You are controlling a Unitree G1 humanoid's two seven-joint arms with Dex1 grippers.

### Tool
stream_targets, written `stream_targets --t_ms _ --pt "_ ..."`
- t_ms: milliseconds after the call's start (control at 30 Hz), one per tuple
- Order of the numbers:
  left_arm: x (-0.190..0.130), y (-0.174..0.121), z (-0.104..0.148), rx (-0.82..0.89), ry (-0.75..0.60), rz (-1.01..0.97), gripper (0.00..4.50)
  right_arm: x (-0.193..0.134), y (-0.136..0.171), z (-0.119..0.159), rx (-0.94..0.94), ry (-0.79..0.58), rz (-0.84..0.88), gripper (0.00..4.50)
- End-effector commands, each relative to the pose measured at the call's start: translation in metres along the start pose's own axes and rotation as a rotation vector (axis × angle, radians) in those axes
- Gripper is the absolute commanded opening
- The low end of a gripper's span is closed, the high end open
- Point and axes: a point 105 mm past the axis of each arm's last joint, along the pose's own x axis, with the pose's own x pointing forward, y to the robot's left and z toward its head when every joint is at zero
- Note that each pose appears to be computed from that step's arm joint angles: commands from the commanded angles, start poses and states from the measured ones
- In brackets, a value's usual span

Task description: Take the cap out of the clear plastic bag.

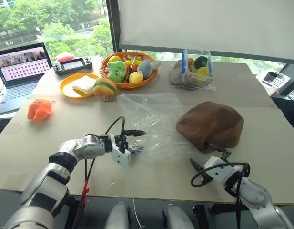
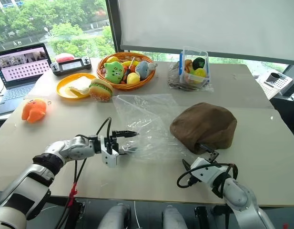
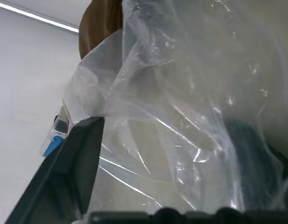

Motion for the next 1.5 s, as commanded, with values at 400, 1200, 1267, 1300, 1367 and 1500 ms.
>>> stream_targets --t_ms 400,1200,1267,1300,1367,1500 --pt "-0.072 0.011 0.012 -1.060 0.025 0.140 4.49 -0.057 -0.099 0.020 0.847 -0.199 -0.218 4.50" --pt "-0.160 -0.005 -0.118 -1.295 0.715 1.370 4.49 -0.065 -0.120 -0.035 0.628 -0.114 -0.870 4.50" --pt "-0.149 -0.007 -0.119 -1.309 0.697 1.342 4.49 -0.058 -0.117 -0.038 0.646 -0.116 -0.861 4.50" --pt "-0.146 -0.007 -0.119 -1.310 0.689 1.338 4.49 -0.055 -0.116 -0.038 0.641 -0.113 -0.853 4.50" --pt "-0.140 -0.005 -0.120 -1.316 0.668 1.326 4.49 -0.050 -0.114 -0.038 0.635 -0.113 -0.842 4.50" --pt "-0.137 -0.002 -0.123 -1.301 0.656 1.318 4.49 -0.043 -0.116 -0.034 0.621 -0.132 -0.833 4.50"
